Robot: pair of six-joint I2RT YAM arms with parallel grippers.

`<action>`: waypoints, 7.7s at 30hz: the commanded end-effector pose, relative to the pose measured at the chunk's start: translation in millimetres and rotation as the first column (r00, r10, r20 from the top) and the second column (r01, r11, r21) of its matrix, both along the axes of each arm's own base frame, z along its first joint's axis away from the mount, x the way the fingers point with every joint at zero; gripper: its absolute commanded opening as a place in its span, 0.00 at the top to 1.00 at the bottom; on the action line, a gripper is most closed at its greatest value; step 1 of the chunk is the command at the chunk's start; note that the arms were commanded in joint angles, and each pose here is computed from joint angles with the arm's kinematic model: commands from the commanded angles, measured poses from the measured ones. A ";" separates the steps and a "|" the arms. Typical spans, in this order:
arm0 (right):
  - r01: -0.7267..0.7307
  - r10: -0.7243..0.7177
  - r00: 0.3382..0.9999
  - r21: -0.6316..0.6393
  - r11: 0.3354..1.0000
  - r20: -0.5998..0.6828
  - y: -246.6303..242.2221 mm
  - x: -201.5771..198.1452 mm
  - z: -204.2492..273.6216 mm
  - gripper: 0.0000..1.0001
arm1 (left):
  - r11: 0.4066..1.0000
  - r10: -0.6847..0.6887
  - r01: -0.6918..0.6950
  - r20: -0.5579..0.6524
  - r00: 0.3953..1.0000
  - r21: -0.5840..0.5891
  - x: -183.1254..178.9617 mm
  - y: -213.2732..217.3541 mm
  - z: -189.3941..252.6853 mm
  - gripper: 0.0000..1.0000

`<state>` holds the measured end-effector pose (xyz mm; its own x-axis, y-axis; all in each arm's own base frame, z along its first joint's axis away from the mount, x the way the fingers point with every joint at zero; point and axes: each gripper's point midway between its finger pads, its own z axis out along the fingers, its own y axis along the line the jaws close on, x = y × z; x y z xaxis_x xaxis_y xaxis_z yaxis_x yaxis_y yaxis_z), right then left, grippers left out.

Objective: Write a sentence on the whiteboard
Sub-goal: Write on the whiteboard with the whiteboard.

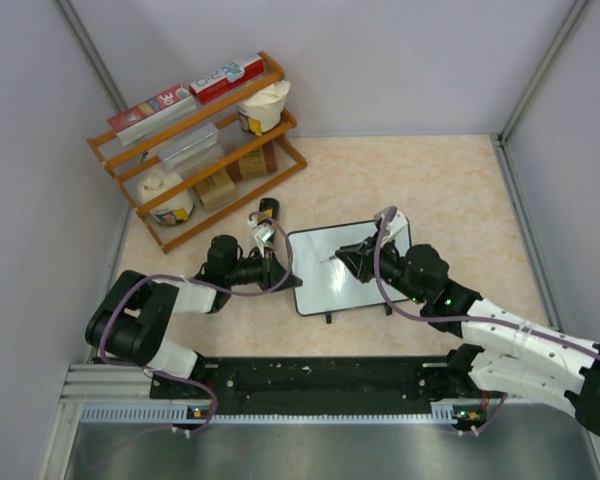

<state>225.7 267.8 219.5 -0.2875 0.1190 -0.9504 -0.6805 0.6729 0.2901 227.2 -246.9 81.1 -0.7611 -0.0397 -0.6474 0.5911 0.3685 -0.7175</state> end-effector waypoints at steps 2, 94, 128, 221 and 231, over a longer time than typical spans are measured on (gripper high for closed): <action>0.074 -0.093 0.985 0.132 0.988 0.146 9.3 16.9 56.7 1.00 | 0.999 -0.022 0.021 0.025 0.999 0.036 -6.1 -1.1 -8.2 1.00; 0.209 -0.219 0.969 0.093 0.973 0.116 20.4 48.6 37.5 1.00 | 0.997 -0.032 0.032 0.005 0.999 0.066 -6.5 -5.2 -21.2 1.00; 0.145 -0.146 0.988 0.021 0.989 0.051 26.7 36.9 -4.5 1.00 | 0.997 -0.038 0.037 0.005 0.999 0.067 -6.5 -6.3 -21.8 1.00; 0.237 -0.240 0.968 0.043 0.971 0.072 -0.4 37.0 1.7 1.00 | 0.996 -0.045 0.044 0.001 0.999 0.078 -7.9 -8.1 -24.3 1.00; 0.210 -0.210 0.976 0.020 0.978 0.052 -1.8 29.3 -12.9 1.00 | 0.996 -0.044 0.044 0.003 0.999 0.081 -7.3 -8.4 -24.5 1.00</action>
<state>262.5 263.5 207.0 -0.1977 0.1795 -0.9637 -0.5172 0.8160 0.2581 227.2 -255.9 78.6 -0.7427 -0.0094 -0.6696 0.6219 0.3613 -0.6948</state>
